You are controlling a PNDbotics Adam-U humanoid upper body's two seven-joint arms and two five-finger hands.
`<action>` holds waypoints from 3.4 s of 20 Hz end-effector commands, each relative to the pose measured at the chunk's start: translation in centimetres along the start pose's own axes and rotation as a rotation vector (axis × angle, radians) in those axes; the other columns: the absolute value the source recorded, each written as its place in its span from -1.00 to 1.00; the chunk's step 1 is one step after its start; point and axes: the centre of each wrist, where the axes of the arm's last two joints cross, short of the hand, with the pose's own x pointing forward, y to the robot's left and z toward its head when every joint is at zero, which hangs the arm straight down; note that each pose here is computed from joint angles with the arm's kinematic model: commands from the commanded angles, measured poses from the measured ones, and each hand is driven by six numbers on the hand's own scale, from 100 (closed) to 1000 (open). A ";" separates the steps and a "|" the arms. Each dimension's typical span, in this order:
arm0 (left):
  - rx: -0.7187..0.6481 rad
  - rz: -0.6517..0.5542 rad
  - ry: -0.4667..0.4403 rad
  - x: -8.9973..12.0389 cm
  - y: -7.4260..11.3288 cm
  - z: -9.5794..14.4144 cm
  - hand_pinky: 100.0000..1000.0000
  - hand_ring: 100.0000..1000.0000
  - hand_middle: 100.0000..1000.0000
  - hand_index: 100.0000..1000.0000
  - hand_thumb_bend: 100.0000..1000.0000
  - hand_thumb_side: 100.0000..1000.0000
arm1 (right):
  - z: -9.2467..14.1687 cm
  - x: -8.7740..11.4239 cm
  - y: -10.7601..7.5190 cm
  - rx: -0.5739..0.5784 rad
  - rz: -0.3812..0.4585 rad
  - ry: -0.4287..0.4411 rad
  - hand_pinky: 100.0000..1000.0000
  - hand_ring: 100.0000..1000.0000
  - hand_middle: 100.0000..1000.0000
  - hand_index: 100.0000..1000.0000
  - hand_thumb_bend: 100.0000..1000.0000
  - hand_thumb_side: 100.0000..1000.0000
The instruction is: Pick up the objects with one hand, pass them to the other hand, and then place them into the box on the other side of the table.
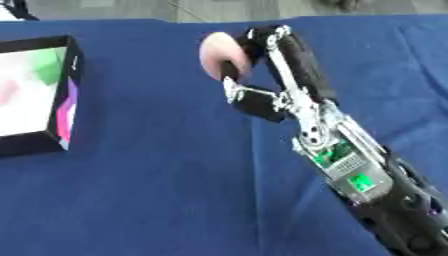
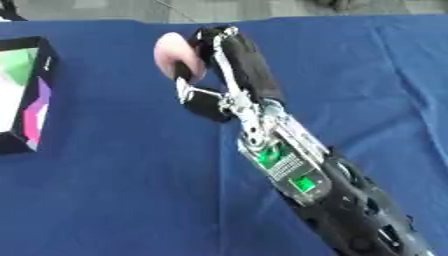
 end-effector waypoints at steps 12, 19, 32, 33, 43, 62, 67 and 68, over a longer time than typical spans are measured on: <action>-0.309 -0.352 -0.029 4.5 -2.7 -1.4 0.69 0.61 0.55 0.87 -0.10 -0.41 | 0.7 2.5 1.7 0.005 -0.047 -0.205 0.63 -0.01 -0.28 0.14 -1.00 -1.00; -0.277 -0.515 -0.051 5.5 -3.8 -1.7 0.71 0.64 0.56 0.86 0.02 -0.66 | 1.1 3.4 1.5 0.042 -0.049 -0.277 0.63 -0.01 -0.28 0.13 -1.00 -1.00; -0.198 -0.630 -0.075 6.0 -5.2 -2.0 0.63 0.58 0.47 0.64 -0.34 -0.88 | 1.6 4.0 1.1 0.051 -0.034 -0.354 0.63 0.00 -0.27 0.12 -1.00 -1.00; -0.194 -0.625 -0.079 6.0 -5.2 -2.0 0.62 0.56 0.46 0.61 -0.36 -0.88 | 1.5 4.0 1.2 0.052 -0.032 -0.352 0.63 0.00 -0.27 0.12 -1.00 -1.00; -0.165 -0.584 -0.121 5.1 -4.5 -1.7 0.62 0.55 0.45 0.60 -0.30 -0.78 | 1.5 3.1 2.2 0.059 -0.005 -0.339 0.63 0.00 -0.27 0.12 -1.00 -1.00; -0.206 -0.568 -0.091 4.9 -5.1 -1.7 0.59 0.51 0.38 0.57 -0.46 -0.83 | 2.1 3.0 1.1 0.043 -0.019 -0.378 0.62 -0.03 -0.30 0.10 -1.00 -1.00; -0.185 -0.544 -0.104 5.2 -5.1 -1.8 0.53 0.36 0.20 0.43 -0.90 -0.83 | 2.2 3.1 1.1 0.051 -0.018 -0.372 0.62 -0.04 -0.30 0.10 -1.00 -1.00; -0.177 -0.531 -0.115 5.3 -5.2 -1.8 0.51 0.33 0.17 0.41 -1.00 -0.81 | 2.2 3.1 1.1 0.051 -0.018 -0.371 0.62 -0.04 -0.30 0.10 -1.00 -1.00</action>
